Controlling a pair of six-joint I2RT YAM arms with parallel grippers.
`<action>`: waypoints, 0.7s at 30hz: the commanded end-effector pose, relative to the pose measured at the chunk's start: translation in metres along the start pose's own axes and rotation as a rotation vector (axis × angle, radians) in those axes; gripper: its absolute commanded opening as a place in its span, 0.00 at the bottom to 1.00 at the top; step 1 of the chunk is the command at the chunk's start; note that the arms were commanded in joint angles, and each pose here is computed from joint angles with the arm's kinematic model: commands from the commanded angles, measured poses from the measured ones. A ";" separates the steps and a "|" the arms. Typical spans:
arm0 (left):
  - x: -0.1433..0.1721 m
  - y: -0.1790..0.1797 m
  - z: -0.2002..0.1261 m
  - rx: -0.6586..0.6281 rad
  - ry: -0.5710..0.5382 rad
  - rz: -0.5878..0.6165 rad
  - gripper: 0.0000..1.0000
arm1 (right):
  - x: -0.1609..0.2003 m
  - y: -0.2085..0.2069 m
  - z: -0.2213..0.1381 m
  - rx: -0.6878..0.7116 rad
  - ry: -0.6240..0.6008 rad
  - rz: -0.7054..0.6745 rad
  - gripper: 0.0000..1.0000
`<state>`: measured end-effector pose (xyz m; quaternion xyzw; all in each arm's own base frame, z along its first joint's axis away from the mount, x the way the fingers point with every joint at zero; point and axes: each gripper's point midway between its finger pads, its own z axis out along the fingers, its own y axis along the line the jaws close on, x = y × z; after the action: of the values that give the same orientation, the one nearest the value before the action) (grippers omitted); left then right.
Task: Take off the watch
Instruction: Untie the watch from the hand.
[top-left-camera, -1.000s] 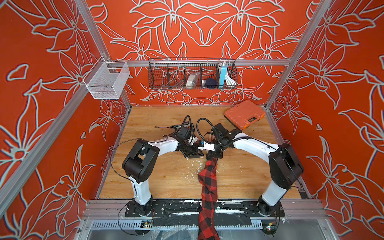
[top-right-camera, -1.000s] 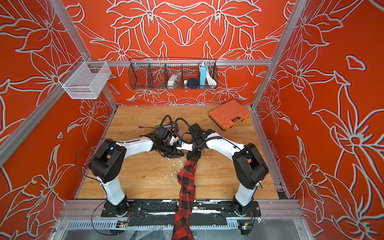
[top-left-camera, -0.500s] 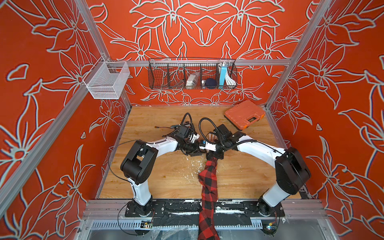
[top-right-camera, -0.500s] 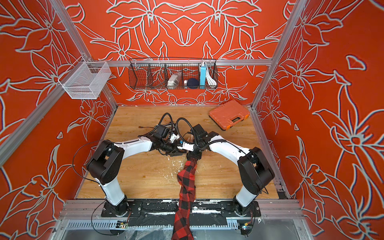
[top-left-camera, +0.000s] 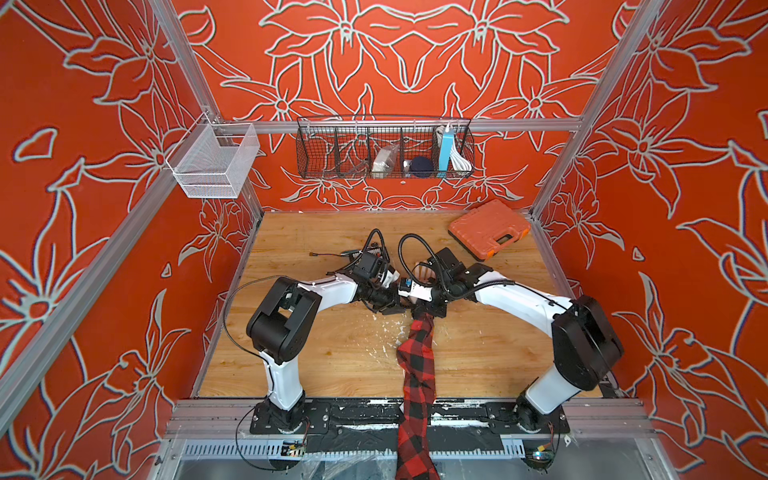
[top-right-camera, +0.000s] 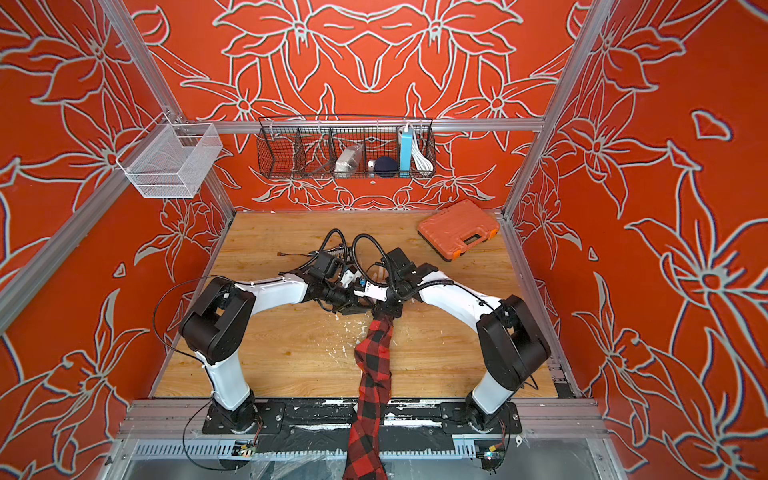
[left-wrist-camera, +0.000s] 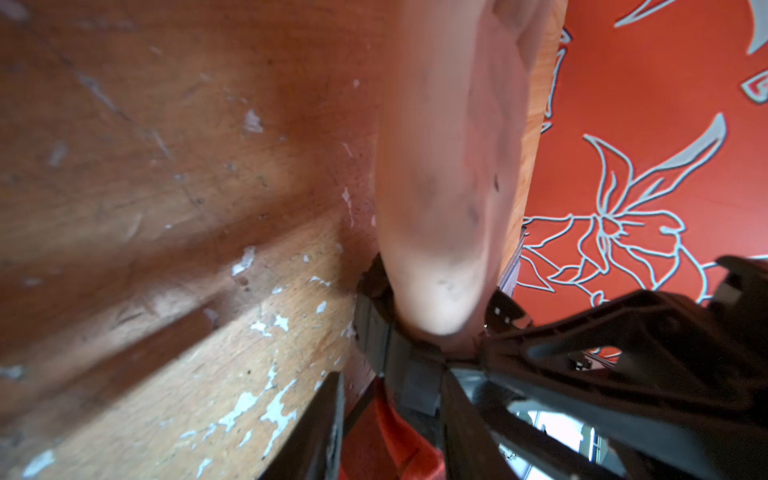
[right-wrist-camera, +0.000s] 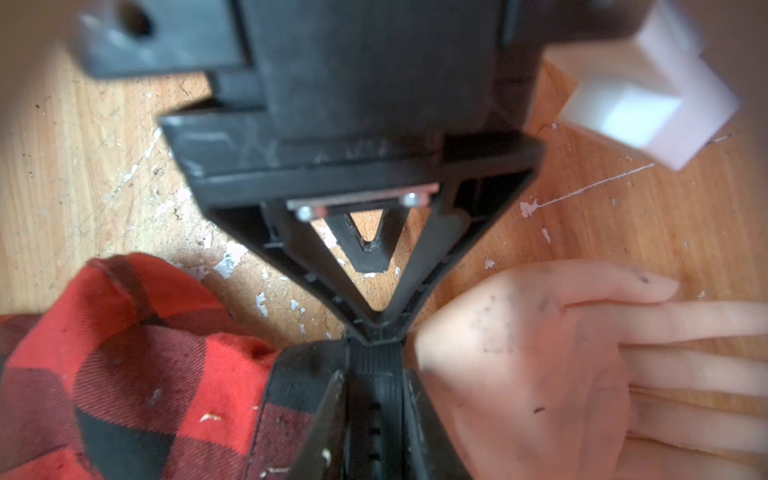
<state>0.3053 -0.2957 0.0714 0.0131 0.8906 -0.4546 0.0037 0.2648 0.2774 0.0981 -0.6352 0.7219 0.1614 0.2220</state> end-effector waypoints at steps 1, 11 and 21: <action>0.007 0.018 0.008 -0.049 0.027 -0.021 0.37 | -0.027 -0.001 -0.016 0.020 -0.107 -0.032 0.00; 0.013 0.046 0.020 -0.113 0.053 -0.060 0.35 | -0.029 -0.002 -0.017 0.025 -0.123 -0.033 0.00; -0.002 0.005 -0.016 -0.101 -0.073 0.025 0.36 | -0.039 -0.002 -0.022 0.051 -0.208 -0.013 0.00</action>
<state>0.3040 -0.2828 0.0476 -0.0029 0.9129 -0.4080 0.0037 0.2659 0.2853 0.1091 -0.6253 0.7135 0.1789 0.2605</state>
